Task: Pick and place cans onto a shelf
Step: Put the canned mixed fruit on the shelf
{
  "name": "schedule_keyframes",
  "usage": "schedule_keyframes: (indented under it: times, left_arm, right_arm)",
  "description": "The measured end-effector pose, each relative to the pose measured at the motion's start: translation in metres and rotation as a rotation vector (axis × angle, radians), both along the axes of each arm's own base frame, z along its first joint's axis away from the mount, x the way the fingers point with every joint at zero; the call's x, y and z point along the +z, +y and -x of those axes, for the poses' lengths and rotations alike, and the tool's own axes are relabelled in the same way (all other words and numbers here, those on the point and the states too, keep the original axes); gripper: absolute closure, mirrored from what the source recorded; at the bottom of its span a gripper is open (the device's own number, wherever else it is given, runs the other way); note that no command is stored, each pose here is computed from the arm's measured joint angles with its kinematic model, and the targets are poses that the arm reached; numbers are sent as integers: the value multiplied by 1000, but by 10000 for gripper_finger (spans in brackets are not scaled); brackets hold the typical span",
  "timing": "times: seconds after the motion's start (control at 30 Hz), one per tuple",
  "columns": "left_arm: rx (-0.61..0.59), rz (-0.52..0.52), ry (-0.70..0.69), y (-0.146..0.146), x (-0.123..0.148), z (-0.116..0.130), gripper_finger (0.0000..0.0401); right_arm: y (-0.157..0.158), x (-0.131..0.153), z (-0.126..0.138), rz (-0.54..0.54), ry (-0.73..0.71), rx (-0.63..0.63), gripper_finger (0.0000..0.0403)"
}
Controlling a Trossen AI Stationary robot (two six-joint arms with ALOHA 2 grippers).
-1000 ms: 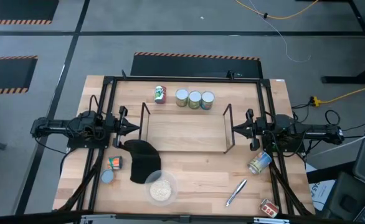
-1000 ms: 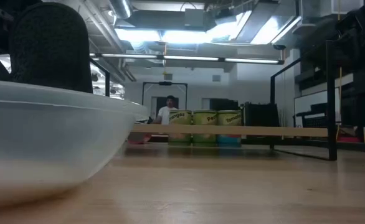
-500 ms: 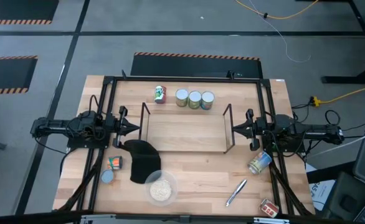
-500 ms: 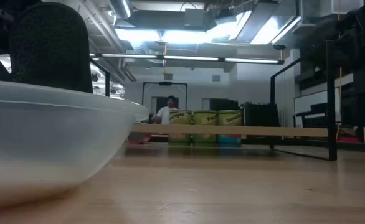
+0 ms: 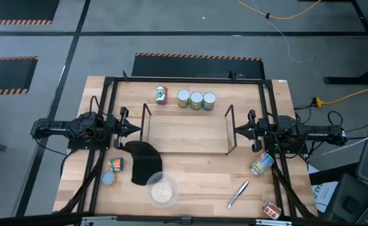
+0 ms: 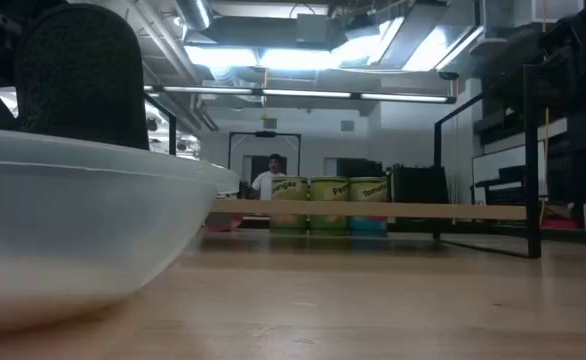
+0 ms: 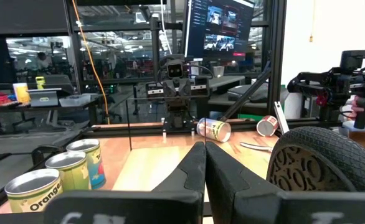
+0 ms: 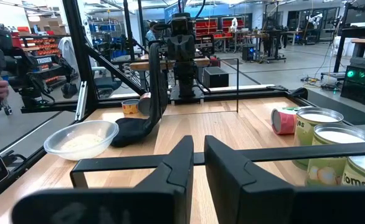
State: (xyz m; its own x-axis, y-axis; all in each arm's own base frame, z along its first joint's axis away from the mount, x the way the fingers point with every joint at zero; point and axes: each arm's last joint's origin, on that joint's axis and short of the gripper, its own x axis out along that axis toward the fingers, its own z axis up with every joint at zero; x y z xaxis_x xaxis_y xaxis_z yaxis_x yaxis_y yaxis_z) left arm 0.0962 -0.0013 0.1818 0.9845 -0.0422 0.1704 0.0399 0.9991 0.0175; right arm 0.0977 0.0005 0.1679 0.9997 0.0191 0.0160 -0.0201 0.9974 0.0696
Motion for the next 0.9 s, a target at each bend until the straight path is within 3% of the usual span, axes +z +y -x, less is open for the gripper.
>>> schedule_keyframes:
  times: [0.2,0.37,0.57,0.9]
  left_arm:
    - [15,3,-15,0,2,0,401]
    - [123,61,-83,4,8,2,393]
    - [196,173,-226,7,20,6,340]
    - [251,208,-331,9,35,12,246]
  right_arm:
    - [0,0,0,0,0,0,357]
    - [0,0,0,0,0,0,357]
    - [0,0,0,1,0,0,357]
    - [0,0,0,3,0,0,357]
